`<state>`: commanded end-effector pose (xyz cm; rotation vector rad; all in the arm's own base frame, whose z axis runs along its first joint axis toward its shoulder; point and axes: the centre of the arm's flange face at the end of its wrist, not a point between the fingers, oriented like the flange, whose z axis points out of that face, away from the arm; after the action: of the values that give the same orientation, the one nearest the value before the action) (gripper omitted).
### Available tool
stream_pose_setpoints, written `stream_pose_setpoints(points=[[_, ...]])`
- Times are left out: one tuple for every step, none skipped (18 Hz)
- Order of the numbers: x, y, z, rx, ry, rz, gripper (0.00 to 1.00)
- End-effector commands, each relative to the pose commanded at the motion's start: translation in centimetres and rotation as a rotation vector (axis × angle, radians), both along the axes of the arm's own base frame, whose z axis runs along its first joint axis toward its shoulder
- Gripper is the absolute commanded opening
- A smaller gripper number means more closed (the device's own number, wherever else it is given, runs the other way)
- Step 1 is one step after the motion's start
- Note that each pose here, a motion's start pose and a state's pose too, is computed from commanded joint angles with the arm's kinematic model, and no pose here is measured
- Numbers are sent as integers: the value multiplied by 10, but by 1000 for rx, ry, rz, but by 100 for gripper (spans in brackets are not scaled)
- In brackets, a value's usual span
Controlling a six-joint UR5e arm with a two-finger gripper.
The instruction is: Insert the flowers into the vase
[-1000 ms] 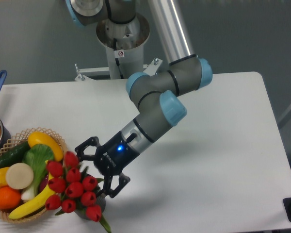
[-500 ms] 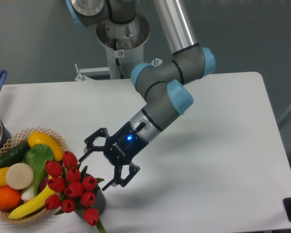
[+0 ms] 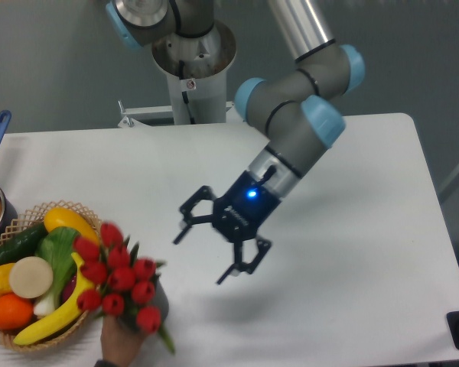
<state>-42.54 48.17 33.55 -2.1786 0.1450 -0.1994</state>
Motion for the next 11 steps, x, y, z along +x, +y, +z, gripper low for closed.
stream_pose_setpoints(points=[[-3,-2,-5,-59,37,22,100],[-7,-6,-9,-115,80,41,100],[-11,-9,-13,-167,124,53,100],[-13,-12,-17,-218,160,63,100],[-16,-14,-20,-271,191,83,100],[-20,-18,-24,-330,223,104,100],[-23,-22,-28,-386,252,126,100],[-24,-25,-30,-430,274,141,100],[-23,-26,-33,-466,291,149,100],[-23,-27,-35,-497,306,156,100],[-21,-27,-37,-527,323,162,100]])
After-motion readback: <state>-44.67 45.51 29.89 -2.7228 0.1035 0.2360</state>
